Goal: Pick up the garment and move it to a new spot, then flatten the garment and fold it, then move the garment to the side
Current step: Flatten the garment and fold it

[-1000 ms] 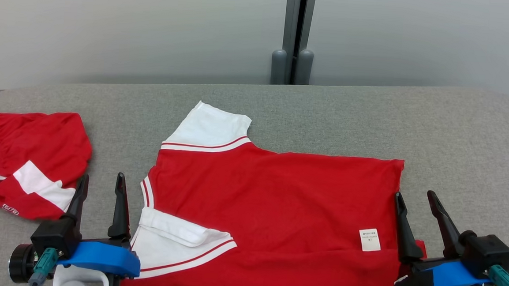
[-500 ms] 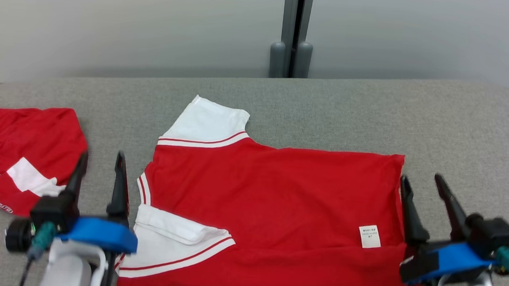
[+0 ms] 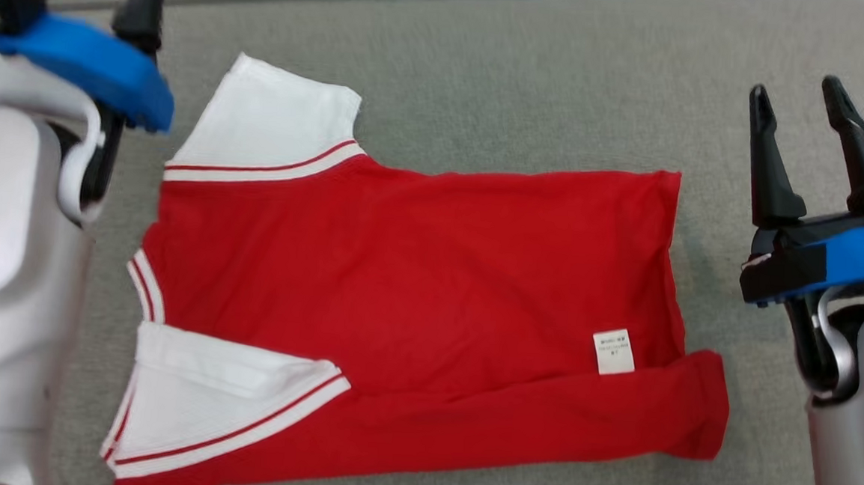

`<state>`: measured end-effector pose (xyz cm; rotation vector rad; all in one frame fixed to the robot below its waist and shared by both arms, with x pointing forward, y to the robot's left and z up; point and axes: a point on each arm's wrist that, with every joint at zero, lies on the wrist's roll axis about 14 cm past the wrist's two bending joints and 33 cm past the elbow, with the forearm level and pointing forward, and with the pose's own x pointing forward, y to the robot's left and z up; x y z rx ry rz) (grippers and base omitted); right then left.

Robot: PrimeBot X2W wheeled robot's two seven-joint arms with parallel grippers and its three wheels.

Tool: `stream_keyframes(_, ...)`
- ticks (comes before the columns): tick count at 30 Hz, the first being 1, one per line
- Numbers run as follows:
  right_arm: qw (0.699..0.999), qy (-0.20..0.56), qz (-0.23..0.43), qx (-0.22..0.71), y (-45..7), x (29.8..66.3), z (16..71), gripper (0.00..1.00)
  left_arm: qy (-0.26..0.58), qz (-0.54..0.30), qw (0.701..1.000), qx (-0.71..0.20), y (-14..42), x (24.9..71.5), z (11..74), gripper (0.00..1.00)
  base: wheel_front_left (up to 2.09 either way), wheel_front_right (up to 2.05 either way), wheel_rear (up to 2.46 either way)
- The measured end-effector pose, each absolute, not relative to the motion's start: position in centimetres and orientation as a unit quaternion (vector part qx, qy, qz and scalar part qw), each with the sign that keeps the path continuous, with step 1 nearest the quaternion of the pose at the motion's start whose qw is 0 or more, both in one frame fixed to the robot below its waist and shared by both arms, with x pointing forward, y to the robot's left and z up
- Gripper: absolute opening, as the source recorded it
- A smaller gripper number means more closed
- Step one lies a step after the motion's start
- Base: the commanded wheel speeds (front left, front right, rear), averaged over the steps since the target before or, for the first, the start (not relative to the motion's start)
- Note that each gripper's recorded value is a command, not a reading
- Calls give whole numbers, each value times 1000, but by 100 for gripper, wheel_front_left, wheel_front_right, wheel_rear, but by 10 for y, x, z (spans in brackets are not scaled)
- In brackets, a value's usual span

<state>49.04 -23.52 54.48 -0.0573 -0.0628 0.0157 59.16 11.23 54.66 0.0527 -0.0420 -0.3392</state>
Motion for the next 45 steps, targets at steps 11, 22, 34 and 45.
stream_keyframes(11,999,16,3,-29,-243,516,494,100,173,-226,957,50,74,647,437,100,0,0,0)
stream_keyframes(22,999,32,-14,-32,-258,517,476,100,342,-229,911,34,74,625,341,100,0,0,0)
stream_keyframes(34,997,67,-3,-37,-257,522,464,100,388,-234,891,13,73,620,334,0,0,0,0)
stream_keyframes(45,982,185,21,-30,-254,516,440,100,314,-242,918,24,73,619,372,0,0,0,0)
